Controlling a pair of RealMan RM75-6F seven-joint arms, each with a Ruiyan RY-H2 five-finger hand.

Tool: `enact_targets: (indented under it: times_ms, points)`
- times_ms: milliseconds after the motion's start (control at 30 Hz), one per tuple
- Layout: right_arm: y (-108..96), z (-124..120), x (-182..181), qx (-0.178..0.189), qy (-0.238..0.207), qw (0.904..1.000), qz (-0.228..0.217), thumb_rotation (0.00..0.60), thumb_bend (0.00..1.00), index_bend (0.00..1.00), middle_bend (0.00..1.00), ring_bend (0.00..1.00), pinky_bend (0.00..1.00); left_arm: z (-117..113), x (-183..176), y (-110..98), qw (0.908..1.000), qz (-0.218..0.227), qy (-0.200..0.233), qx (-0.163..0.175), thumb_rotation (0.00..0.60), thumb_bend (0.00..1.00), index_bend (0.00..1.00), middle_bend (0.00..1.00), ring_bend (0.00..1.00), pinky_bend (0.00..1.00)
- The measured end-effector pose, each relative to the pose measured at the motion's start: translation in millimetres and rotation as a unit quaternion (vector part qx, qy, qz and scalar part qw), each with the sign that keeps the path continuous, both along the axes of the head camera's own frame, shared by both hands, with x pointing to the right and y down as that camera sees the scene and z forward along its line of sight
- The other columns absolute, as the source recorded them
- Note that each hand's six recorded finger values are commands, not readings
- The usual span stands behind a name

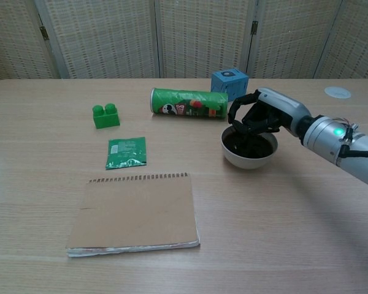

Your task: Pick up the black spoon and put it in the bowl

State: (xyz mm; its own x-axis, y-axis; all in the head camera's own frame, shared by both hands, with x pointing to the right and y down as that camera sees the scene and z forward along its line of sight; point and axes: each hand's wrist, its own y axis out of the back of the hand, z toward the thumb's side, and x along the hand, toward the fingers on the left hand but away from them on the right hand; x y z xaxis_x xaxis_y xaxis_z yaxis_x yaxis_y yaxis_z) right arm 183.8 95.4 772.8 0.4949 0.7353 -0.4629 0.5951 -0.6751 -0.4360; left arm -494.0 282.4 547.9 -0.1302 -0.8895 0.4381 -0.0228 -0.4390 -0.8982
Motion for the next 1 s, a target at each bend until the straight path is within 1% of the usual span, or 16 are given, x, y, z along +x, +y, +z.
enact_targets:
  times_ms: [233,367,500,633,800,867,967,1000]
  points:
    - [10.6,-1.3,-9.7,-0.005,-0.021,0.9997,-0.008,0.600,0.43,0.65,1.00,1.00,1.00,-1.8,-1.2,-0.1,1.0000,-0.001,0.000,0.003,0.600,0.17,0.20,0.15,0.10,0.15]
    - [19.5,-3.6,-4.7,-0.004,-0.023,0.9996,-0.018,0.600,0.44,0.65,1.00,1.00,1.00,-1.1,0.2,-1.1,1.0000,0.001,0.002,0.004,0.600,0.17,0.20,0.15,0.10,0.15]
    - [24.2,-6.6,5.6,-0.003,-0.021,0.9996,-0.020,0.600,0.44,0.65,1.00,1.00,1.00,-0.6,1.6,-1.6,1.0000,0.003,0.005,0.005,0.600,0.17,0.20,0.15,0.10,0.15]
    - [22.8,-7.3,18.7,0.000,-0.007,0.9998,-0.016,0.600,0.44,0.65,1.00,1.00,1.00,0.1,2.3,-1.6,1.0000,0.005,0.006,0.004,0.600,0.17,0.20,0.15,0.10,0.15]
    - [15.0,-7.2,28.8,0.006,0.005,1.0000,-0.003,0.600,0.43,0.65,1.00,1.00,1.00,0.6,3.0,-1.3,1.0000,0.005,0.007,0.004,0.600,0.17,0.20,0.15,0.10,0.15]
    - [11.7,-7.9,29.1,0.010,0.006,0.9999,-0.001,0.600,0.41,0.65,1.00,1.00,1.00,0.3,3.0,-1.1,1.0000,0.005,0.007,0.005,0.600,0.17,0.20,0.15,0.10,0.15]
    - [11.3,-8.4,27.4,0.013,0.007,0.9999,-0.005,0.600,0.35,0.65,1.00,1.00,1.00,-0.2,2.1,-0.4,1.0000,0.003,0.006,0.005,0.600,0.17,0.20,0.15,0.10,0.15]
    - [11.9,-8.5,27.0,0.014,0.007,0.9999,-0.007,0.600,0.33,0.63,1.00,1.00,1.00,-0.3,1.8,-0.2,1.0000,0.002,0.006,0.004,0.600,0.17,0.20,0.15,0.10,0.15]
